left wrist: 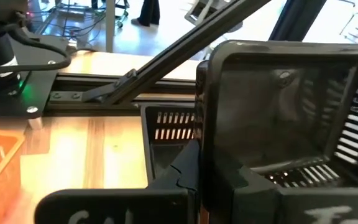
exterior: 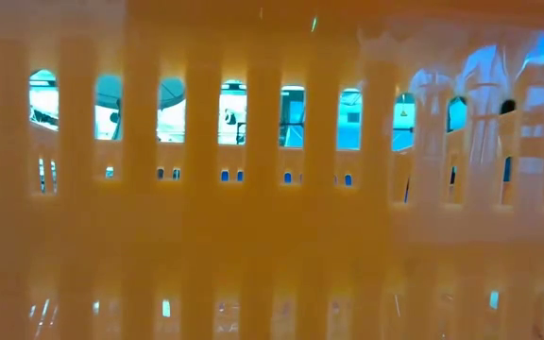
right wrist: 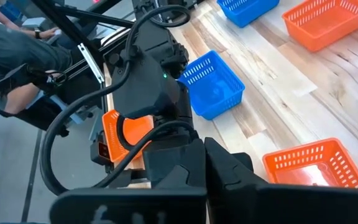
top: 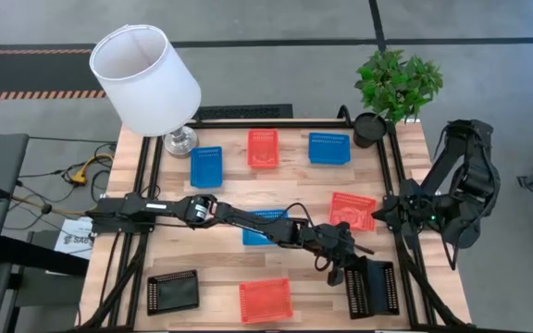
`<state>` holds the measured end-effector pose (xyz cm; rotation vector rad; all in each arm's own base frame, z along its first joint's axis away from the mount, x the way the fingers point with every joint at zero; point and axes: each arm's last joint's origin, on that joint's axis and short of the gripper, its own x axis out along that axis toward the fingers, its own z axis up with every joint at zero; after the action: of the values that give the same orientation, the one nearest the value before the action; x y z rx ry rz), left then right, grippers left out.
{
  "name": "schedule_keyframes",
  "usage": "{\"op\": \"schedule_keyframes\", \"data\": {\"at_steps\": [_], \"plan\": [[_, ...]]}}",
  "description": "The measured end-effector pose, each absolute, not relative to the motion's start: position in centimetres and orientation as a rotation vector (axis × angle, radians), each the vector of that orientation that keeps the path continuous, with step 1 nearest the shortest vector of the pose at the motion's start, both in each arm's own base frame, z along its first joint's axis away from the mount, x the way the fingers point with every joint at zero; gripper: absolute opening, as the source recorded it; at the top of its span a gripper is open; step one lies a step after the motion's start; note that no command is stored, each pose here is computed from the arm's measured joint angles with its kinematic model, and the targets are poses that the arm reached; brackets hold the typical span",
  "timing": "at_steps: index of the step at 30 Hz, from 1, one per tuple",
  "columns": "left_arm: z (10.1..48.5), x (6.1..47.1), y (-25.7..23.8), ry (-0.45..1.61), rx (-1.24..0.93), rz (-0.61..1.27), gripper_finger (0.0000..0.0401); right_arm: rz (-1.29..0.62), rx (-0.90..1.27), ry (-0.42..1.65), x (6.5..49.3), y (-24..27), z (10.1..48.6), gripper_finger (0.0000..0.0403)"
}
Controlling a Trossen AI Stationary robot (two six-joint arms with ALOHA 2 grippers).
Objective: Stack baskets by color
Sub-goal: Stack the top left black bin on top of the bottom right black bin
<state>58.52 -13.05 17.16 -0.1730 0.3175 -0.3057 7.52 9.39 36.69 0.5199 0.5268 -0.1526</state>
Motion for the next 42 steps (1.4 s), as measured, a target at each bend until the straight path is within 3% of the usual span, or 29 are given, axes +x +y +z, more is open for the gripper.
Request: {"op": "schedule_keyframes", "data": {"at_steps": [10,25,42], "plan": [[17.1,58.5,-13.0,0.318,-0.164,-0.288,0.0004,-0.152,0.520,0.528,7.5,9.4,36.7,0.0004],[17.5,58.7,-12.8,0.279,-0.178,-0.246,0.0107,-0.142,0.523,0.547,7.5,9.4,36.6,0.0006],[18.7,58.6,-12.2,0.310,-0.249,-0.367,0.0142,-0.109,0.540,0.594,7.5,9.6,36.6,0.0004]]}}
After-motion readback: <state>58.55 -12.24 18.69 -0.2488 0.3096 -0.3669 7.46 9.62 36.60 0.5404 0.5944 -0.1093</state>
